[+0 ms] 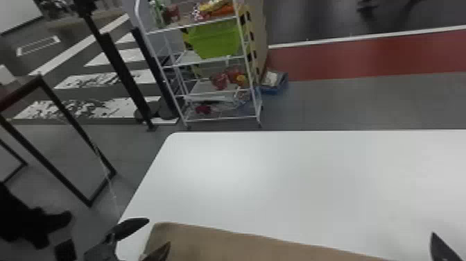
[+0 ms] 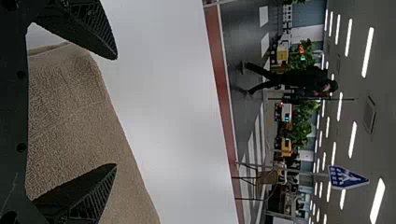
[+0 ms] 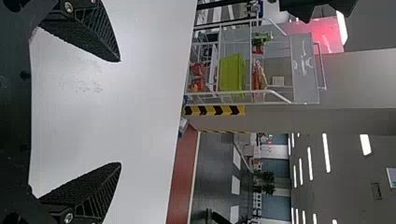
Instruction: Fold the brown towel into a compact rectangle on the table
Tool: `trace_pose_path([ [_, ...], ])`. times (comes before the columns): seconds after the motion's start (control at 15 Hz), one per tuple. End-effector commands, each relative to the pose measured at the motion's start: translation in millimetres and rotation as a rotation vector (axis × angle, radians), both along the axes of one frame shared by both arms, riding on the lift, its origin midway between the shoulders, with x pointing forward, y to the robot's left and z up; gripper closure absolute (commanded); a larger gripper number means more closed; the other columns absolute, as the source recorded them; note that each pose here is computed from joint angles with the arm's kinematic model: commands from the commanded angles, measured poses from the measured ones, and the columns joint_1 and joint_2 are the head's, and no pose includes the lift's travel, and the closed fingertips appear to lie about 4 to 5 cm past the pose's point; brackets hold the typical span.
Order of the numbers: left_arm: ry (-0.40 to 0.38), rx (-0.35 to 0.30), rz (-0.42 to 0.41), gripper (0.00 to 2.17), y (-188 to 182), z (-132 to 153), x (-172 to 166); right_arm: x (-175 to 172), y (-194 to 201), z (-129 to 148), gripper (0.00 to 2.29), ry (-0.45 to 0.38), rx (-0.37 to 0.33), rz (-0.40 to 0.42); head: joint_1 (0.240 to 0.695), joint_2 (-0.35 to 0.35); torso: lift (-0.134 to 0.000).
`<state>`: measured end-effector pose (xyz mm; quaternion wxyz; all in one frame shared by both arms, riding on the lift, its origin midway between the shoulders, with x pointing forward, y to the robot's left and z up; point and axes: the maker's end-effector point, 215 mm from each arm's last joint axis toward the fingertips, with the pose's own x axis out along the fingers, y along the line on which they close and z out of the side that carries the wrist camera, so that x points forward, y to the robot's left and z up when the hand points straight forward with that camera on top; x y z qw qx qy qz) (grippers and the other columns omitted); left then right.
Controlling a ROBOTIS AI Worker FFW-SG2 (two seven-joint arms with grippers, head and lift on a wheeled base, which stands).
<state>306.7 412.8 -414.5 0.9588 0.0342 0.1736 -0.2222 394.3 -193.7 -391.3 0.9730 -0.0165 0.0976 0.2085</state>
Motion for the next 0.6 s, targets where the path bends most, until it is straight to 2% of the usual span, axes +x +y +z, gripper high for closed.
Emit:
trace_pose_path([
  [0.0, 0.000, -0.003, 0.000, 0.06, -0.9, -0.2, -0.3, 0.2, 0.3, 0.9, 0.09, -0.001, 0.002, -0.001, 0.695, 0.349, -0.122],
  [0.53, -0.001, -0.001, -0.006, 0.06, -2.3, 0.6, 0.0, 1.4, 1.1, 2.1, 0.09, -0.005, 0.003, 0.000, 0.695, 0.349, -0.122],
])
